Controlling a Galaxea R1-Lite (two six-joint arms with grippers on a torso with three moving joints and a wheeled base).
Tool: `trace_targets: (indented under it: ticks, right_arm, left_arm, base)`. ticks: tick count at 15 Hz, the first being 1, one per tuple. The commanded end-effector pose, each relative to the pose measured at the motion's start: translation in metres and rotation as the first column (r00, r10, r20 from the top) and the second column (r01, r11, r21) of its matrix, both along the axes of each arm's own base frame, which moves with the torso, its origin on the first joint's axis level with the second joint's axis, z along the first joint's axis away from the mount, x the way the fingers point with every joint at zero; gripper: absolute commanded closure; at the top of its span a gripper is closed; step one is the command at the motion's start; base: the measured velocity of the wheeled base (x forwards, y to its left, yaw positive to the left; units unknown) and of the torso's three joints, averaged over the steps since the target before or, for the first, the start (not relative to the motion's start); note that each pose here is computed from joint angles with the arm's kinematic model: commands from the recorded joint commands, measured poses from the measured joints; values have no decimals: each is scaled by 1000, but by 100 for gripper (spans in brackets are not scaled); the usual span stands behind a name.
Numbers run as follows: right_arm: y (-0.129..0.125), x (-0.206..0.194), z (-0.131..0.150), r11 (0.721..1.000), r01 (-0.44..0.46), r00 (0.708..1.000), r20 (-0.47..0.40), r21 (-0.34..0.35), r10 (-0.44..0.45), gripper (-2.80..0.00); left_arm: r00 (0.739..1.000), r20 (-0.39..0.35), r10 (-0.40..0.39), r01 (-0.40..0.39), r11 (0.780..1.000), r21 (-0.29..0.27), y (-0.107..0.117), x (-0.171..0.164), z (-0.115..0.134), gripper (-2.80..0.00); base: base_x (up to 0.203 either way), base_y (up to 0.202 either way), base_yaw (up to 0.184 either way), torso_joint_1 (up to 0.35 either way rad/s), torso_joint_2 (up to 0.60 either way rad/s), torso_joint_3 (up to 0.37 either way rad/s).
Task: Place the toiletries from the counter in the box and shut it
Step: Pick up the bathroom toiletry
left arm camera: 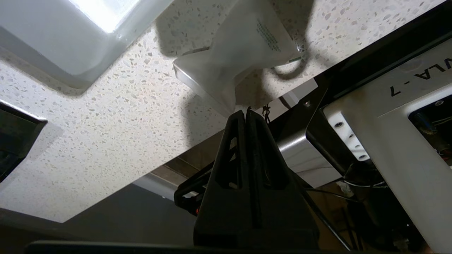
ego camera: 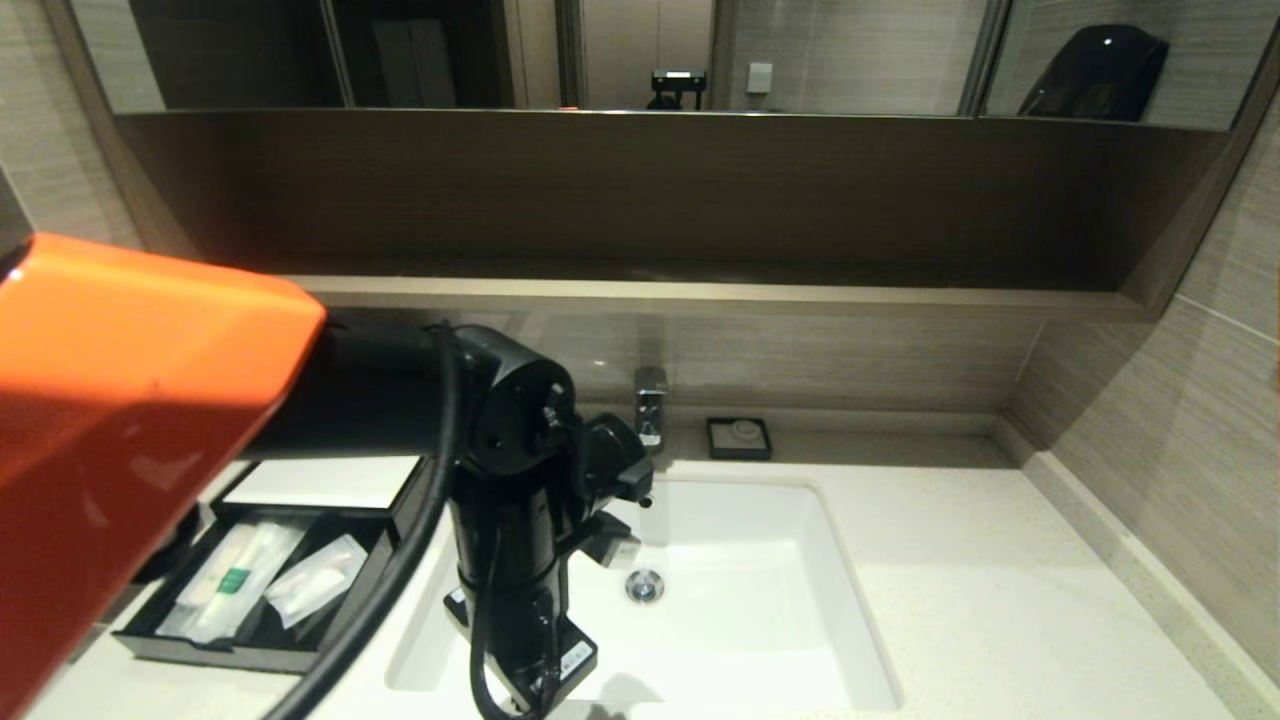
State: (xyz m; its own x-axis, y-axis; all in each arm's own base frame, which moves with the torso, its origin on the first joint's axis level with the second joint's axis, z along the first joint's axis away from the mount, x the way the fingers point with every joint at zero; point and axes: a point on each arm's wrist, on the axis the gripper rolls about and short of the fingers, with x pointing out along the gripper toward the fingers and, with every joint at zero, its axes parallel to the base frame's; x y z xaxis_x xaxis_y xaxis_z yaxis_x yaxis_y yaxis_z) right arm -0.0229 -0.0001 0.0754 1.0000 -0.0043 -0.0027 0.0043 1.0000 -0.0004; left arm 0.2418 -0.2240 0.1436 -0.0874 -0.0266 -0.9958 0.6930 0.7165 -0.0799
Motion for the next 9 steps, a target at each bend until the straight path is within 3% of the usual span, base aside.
trace_targets:
  ticks: [1,9]
  right_arm:
    - [0,0,0,1000,0,1000,0,0,0,0]
    - [0,0,0,1000,0,1000,1,0,0,0]
  left_arm:
    - [999,-49,-2,4,999,43,-6,3,-11,0]
    - [994,-109,22,-10,994,111,-12,0,-27,0]
  base:
    - [0,0,0,0,0,0]
    - [0,0,0,0,0,0]
